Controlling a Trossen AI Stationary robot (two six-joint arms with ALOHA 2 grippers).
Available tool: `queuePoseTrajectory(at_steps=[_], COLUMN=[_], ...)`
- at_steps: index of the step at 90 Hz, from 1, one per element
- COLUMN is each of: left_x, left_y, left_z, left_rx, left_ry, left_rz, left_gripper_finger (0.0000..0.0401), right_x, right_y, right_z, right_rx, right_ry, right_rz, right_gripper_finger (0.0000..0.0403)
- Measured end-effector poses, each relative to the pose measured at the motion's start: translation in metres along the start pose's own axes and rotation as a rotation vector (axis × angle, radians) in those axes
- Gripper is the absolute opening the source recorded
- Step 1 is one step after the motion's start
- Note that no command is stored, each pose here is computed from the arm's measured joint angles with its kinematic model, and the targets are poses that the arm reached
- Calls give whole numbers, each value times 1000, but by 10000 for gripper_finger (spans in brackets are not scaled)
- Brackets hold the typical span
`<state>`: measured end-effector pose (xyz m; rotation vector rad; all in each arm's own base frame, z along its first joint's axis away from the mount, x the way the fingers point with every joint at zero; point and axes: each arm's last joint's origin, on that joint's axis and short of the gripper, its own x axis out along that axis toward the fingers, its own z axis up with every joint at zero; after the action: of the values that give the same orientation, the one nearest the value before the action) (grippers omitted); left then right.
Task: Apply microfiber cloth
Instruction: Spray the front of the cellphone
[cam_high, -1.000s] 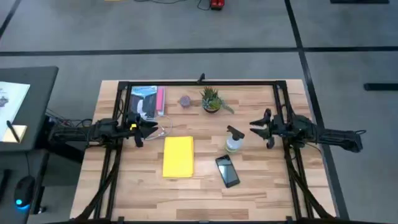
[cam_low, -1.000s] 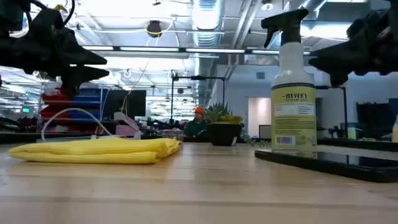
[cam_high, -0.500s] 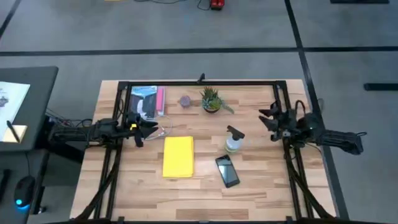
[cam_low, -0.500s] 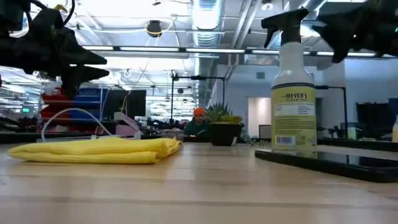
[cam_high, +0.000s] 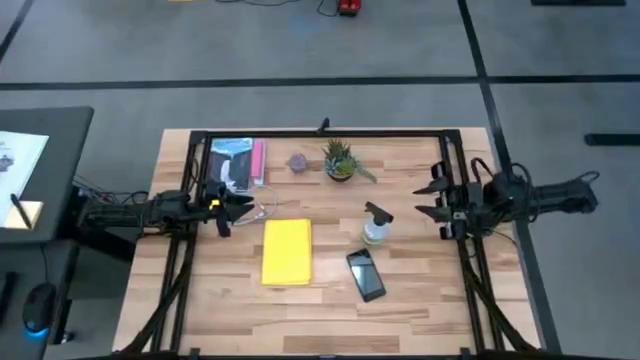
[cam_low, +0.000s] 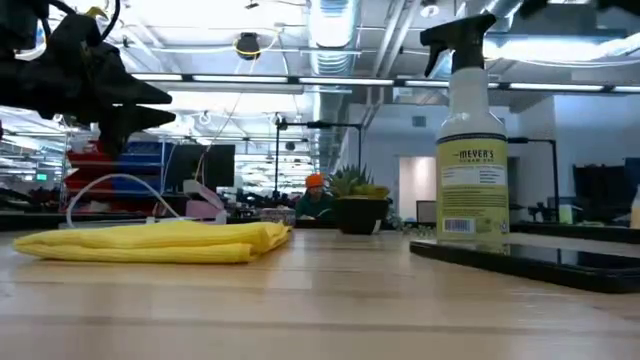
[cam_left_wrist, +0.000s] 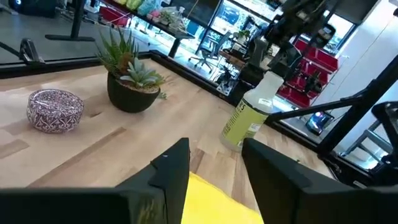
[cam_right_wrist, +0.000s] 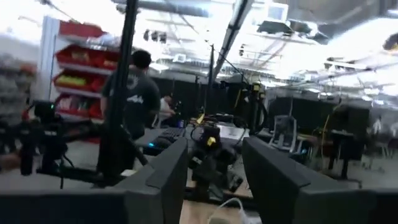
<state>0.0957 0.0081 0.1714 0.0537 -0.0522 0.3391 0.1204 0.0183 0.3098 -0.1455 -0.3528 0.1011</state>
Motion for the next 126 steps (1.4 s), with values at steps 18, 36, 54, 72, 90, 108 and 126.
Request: queuePoseTrajectory(at_steps=[18, 36, 54, 72, 90, 108, 126], left_x=[0, 0, 0, 0, 0, 0, 0], left_y=[0, 0, 0, 0, 0, 0, 0], left_z=[0, 0, 0, 0, 0, 0, 0], left_rx=[-2, -3, -3, 1, 19, 7, 30], left_ry=[-1, -1, -1, -1, 0, -1, -1], left_rz=[0, 0, 0, 0, 0, 0, 0], left_gripper_finger=[134, 134, 134, 134, 134, 134, 134], right_x=[31, 78, 112, 116, 90, 65, 63], right_y=[3, 20, 48, 85, 121, 137, 136], right_z=[59, 46, 47, 25, -21, -37, -49], right_rx=[154, 185, 385, 640, 508, 265, 184], right_ry=[-163, 287, 699, 1064, 1284, 1048, 864], right_rz=[73, 79, 100, -18, -392, -701, -806], right_gripper_finger=[123, 135, 191, 241, 244, 244, 246])
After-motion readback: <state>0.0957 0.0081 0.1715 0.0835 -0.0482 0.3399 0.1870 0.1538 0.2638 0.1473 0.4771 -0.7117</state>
